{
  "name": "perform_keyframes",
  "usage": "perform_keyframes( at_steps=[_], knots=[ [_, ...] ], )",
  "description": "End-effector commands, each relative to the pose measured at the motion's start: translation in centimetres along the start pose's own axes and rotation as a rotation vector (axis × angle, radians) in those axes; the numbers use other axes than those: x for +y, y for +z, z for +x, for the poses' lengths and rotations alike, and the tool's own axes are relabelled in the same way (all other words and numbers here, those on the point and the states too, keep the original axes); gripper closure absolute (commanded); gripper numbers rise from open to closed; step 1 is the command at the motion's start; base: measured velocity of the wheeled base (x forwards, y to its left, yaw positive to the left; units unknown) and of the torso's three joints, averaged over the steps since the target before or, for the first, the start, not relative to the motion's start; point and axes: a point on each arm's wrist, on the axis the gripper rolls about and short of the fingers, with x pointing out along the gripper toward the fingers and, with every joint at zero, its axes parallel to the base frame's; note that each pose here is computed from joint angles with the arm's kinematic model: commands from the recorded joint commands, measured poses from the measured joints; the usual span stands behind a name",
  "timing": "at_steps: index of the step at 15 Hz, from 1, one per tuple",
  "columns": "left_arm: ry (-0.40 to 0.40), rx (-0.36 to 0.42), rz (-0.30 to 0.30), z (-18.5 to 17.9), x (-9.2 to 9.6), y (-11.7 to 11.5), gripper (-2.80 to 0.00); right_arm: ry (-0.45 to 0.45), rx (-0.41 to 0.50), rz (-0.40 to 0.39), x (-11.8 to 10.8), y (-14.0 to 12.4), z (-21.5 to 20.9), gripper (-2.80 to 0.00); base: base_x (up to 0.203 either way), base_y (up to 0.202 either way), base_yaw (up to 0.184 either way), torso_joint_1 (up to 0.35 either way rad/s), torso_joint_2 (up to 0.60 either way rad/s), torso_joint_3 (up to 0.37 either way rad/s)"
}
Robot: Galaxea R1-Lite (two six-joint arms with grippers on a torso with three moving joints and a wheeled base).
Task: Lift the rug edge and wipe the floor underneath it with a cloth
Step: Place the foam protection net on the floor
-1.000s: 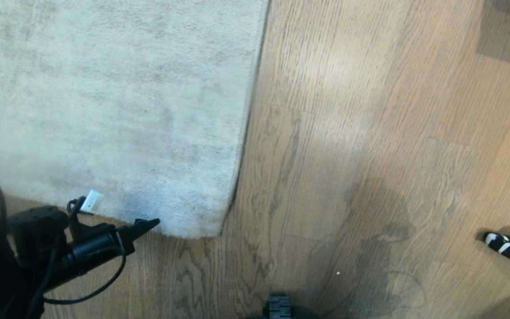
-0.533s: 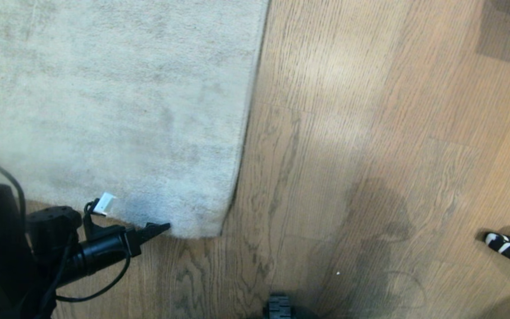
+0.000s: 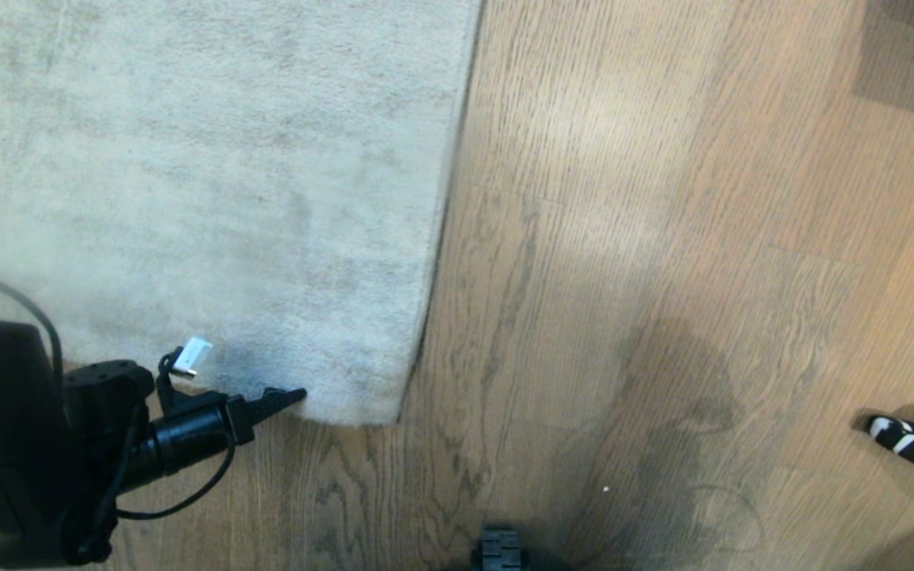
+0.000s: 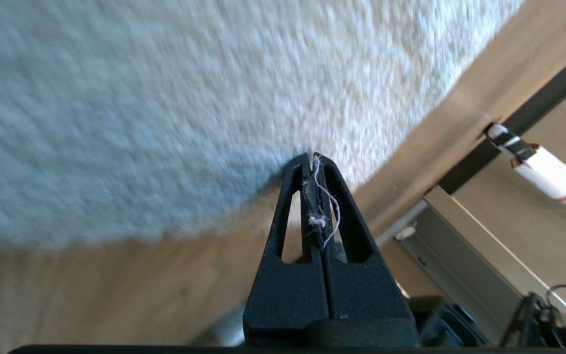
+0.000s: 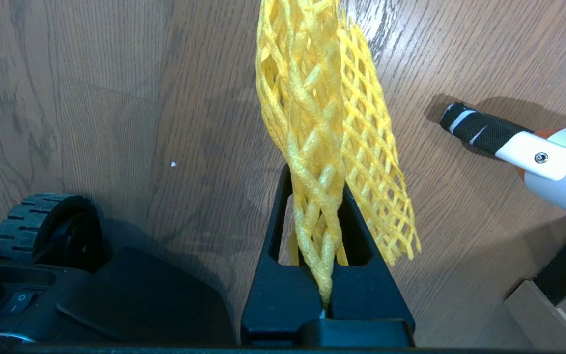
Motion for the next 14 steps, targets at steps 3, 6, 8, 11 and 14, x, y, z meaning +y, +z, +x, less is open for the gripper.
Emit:
perform_keyframes(
  at_steps=[3, 6, 8, 11, 14],
  knots=[
    [-0.050, -0.039, 0.060, 0.9, 0.2, 1.4, 0.00, 0.001, 0.001, -0.001, 0.0, 0.0, 0.0, 0.00, 0.000, 0.000, 0.000, 0.000, 0.00, 0.000],
    [-0.071, -0.019, 0.044, 0.8, 0.3, 1.1, 0.00, 0.001, 0.002, -0.001, 0.0, 0.0, 0.0, 0.00, 0.000, 0.000, 0.000, 0.000, 0.00, 0.000],
    [-0.065, -0.016, 0.037, 0.6, 0.4, 0.9, 0.00, 0.001, 0.002, -0.001, 0.0, 0.0, 0.0, 0.00, 0.000, 0.000, 0.000, 0.000, 0.00, 0.000],
    [-0.071, -0.005, 0.031, 0.1, -0.2, 0.6, 0.00, 0.001, 0.001, -0.001, 0.0, 0.0, 0.0, 0.00, 0.000, 0.000, 0.000, 0.000, 0.00, 0.000],
    [-0.071, 0.008, 0.014, -1.0, -1.1, 0.1, 0.00, 0.001, 0.003, -0.001, 0.0, 0.0, 0.0, 0.00, 0.000, 0.000, 0.000, 0.000, 0.00, 0.000]
  ],
)
